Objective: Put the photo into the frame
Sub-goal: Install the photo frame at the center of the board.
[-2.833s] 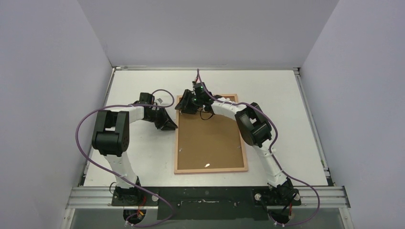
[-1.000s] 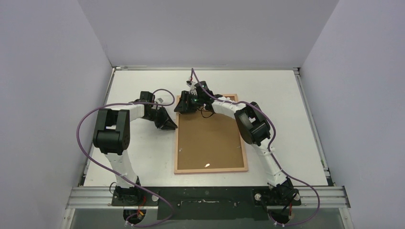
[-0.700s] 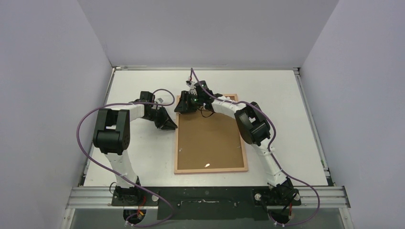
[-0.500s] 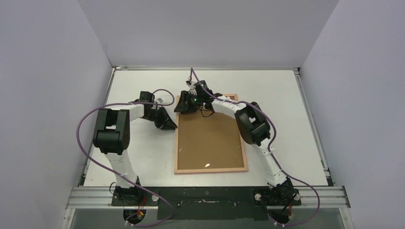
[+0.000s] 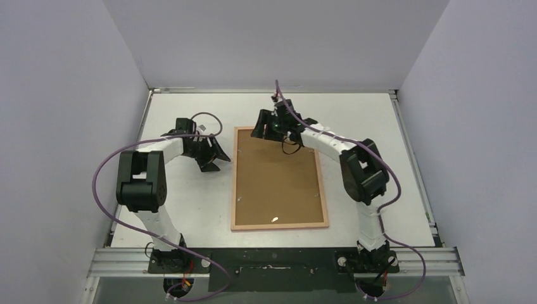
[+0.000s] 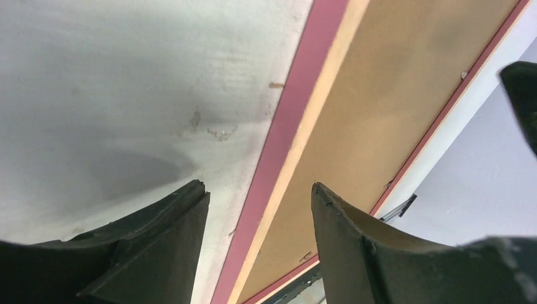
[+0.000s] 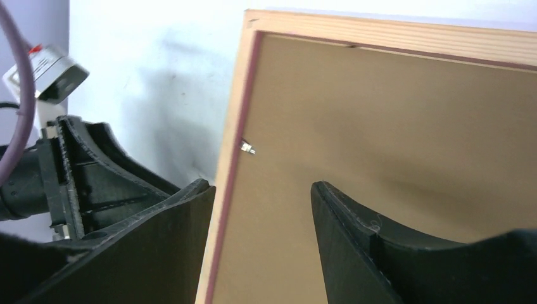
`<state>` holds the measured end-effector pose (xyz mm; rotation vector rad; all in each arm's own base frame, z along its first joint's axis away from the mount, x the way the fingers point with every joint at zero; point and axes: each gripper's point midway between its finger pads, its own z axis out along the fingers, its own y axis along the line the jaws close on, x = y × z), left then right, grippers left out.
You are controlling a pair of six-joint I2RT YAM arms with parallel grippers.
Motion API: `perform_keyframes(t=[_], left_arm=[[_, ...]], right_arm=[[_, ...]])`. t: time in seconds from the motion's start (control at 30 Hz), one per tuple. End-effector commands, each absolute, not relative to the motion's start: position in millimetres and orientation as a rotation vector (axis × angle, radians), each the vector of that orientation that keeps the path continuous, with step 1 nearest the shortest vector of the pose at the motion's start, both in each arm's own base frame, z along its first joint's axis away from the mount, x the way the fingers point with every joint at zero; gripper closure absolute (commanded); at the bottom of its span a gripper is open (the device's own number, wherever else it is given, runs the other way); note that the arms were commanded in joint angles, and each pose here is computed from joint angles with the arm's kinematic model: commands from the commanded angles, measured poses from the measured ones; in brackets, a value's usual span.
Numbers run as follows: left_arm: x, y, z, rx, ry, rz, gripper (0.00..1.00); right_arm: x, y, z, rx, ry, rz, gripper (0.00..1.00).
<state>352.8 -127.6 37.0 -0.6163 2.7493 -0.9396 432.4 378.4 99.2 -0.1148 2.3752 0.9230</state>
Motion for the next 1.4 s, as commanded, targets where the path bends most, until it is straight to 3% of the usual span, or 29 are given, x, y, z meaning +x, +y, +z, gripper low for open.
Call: perform_keyframes(t=[0.0, 0.2, 0.4, 0.63, 0.87, 1.07, 1.37], left_arm=[[339.4, -125.0, 60.0, -0.502, 2.719, -0.884, 0.41], [297.2, -141.2, 62.8, -0.44, 2.771, -0.857, 0.41], [255.5, -145.5, 53.1, -0.407, 2.82, -0.738, 0.43], [220.1, -151.6, 47.5, -0.462, 2.823, -0.772, 0.61], [204.9, -165.2, 42.0, -0.478, 2.85, -0.862, 0.79], [202.4, -168.1, 39.3, -0.538, 2.831, -0.901, 0.8], [195.9, -155.3, 31.8, -0.664, 2.707, -0.835, 0.81]], right_arm=[[442.3, 299.6, 152.0, 0.059, 2.286, 0.677, 0.41], [402.0, 242.0, 150.5, -0.021, 2.386, 0.497, 0.4], [349.6, 272.6, 151.3, -0.22, 2.405, 0.703, 0.43], [307.5, 344.7, 127.7, -0.335, 2.428, 1.049, 0.62], [285.3, 390.2, 111.2, -0.528, 2.416, 1.183, 0.62], [282.3, 398.2, 92.9, -0.23, 2.48, 1.225, 0.48], [247.4, 410.6, 70.1, 0.306, 2.543, 1.078, 0.44]])
